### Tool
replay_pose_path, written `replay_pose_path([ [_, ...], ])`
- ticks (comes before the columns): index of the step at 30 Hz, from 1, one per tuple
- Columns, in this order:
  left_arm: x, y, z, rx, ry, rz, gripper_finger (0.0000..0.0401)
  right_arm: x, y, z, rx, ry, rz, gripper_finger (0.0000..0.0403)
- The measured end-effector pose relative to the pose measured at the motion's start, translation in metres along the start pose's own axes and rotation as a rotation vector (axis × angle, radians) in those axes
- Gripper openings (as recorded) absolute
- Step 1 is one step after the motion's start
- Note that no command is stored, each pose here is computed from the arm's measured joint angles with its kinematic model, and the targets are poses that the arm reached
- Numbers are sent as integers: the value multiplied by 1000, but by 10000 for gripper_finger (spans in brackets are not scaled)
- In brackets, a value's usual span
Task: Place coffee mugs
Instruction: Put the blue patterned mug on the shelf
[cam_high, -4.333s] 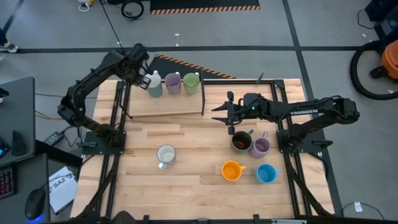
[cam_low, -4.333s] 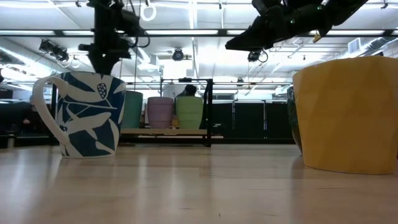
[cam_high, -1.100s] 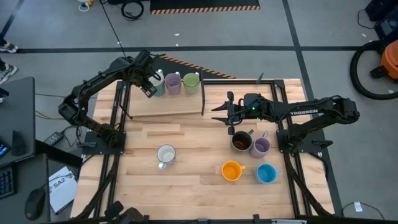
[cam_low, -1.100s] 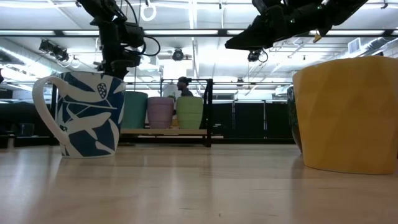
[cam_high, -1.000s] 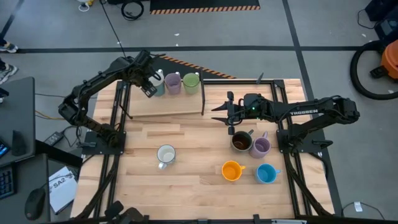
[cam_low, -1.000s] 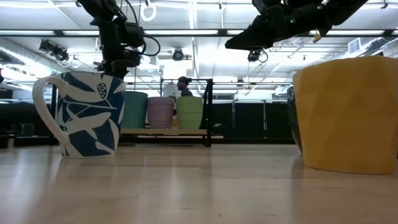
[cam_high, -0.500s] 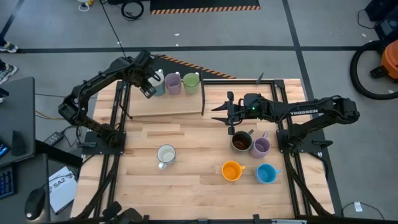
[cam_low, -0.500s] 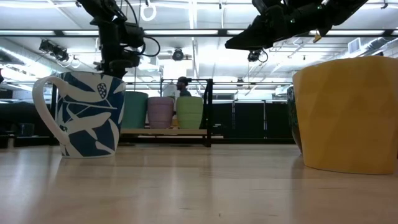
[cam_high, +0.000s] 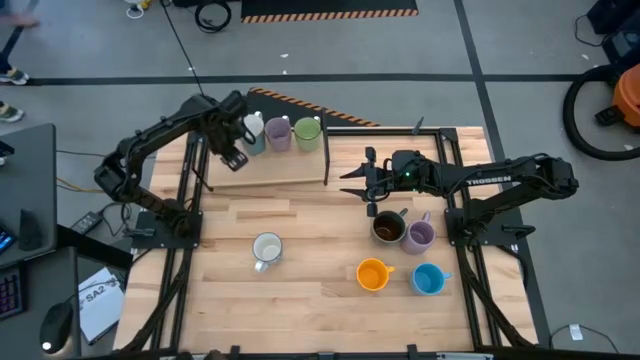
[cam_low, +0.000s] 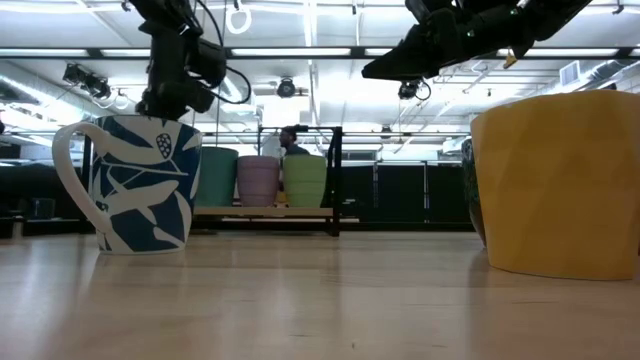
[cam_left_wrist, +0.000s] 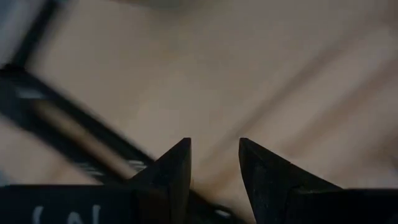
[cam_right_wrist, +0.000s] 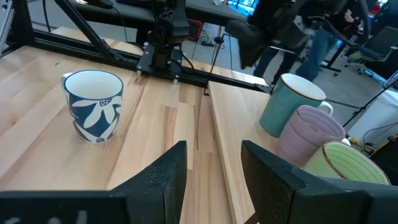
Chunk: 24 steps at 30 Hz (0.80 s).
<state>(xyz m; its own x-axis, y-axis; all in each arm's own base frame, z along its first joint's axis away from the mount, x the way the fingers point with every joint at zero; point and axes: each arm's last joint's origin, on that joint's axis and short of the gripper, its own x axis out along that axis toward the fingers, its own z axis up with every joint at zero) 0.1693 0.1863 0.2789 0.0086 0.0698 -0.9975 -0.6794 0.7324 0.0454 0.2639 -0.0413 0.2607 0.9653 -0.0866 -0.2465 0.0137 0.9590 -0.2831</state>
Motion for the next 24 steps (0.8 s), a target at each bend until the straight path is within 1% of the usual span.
replay_pose_path([
  [5,-2,-35,-6,55,60,-264,141,0,0,0,0,1,0,158],
  [6,-3,-44,-6,73,66,-301,141,0,0,0,0,1,0,158],
  [8,-4,-63,-8,111,79,-342,141,0,0,0,0,1,0,158],
  [13,-7,-115,-20,254,87,-354,141,0,0,-1,-12,6,2,158],
  [16,-9,-143,-27,297,52,-354,141,0,0,-1,-21,6,2,158],
  [20,-12,-174,-39,290,11,-335,141,0,0,-1,0,7,2,158],
  [24,-14,-198,-52,232,-26,-297,141,0,5,-1,28,15,28,158],
])
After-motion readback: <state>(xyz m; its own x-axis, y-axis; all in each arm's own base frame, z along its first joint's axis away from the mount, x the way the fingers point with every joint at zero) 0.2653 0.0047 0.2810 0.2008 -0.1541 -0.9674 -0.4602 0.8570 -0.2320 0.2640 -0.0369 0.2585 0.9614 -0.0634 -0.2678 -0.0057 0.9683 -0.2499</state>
